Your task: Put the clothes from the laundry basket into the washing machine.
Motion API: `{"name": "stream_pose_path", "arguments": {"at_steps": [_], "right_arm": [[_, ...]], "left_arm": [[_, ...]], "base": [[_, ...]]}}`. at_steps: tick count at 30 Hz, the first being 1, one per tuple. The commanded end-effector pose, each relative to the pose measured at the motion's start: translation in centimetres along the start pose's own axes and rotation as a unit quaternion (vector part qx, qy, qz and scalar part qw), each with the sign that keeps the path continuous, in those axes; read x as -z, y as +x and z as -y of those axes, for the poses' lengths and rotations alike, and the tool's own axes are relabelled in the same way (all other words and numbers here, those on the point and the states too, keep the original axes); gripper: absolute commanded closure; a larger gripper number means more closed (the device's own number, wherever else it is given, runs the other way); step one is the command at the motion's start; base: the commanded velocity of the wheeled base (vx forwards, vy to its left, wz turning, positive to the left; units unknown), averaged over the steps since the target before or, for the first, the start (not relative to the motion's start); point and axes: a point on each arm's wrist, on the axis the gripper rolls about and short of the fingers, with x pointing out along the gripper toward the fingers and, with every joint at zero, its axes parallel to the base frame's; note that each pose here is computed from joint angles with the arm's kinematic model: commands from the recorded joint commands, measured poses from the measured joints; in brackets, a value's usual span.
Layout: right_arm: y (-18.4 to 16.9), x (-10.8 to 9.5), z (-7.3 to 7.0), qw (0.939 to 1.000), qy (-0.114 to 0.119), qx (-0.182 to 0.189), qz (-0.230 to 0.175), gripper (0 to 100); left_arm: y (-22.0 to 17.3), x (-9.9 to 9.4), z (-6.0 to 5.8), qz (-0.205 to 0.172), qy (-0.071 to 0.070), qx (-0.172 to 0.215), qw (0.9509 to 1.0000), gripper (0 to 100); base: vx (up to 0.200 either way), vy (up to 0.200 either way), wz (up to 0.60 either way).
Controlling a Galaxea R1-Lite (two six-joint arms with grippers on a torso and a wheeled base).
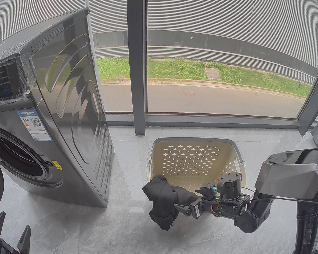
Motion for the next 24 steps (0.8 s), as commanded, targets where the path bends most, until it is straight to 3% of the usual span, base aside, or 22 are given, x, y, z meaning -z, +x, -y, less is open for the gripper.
{"name": "stream_pose_path", "arguments": {"at_steps": [1,18,19,24], "right_arm": [[0.9,0.6,0.2,1.0000,-0.001,-0.003,-0.004,0],[3.8,1.3,0.4,0.9999,-0.006,-0.005,0.011,0],[3.8,1.3,0.4,0.9999,-0.007,-0.005,0.013,100],[3.6,0.7,0.4,0.9995,-0.013,-0.008,0.028,100]], "left_arm": [[0.0,0.5,0.0,0.000,-0.001,-0.001,1.0000,0],[0.0,0.5,0.0,0.000,0.000,-0.001,1.0000,0],[0.0,0.5,0.0,0.000,0.000,0.000,1.0000,0],[0.0,0.5,0.0,0.000,0.000,-0.001,1.0000,0]], "base": [[0.000,0.000,0.00],[0.000,0.000,0.00],[0.000,0.000,0.00],[0.000,0.000,0.00]]}}
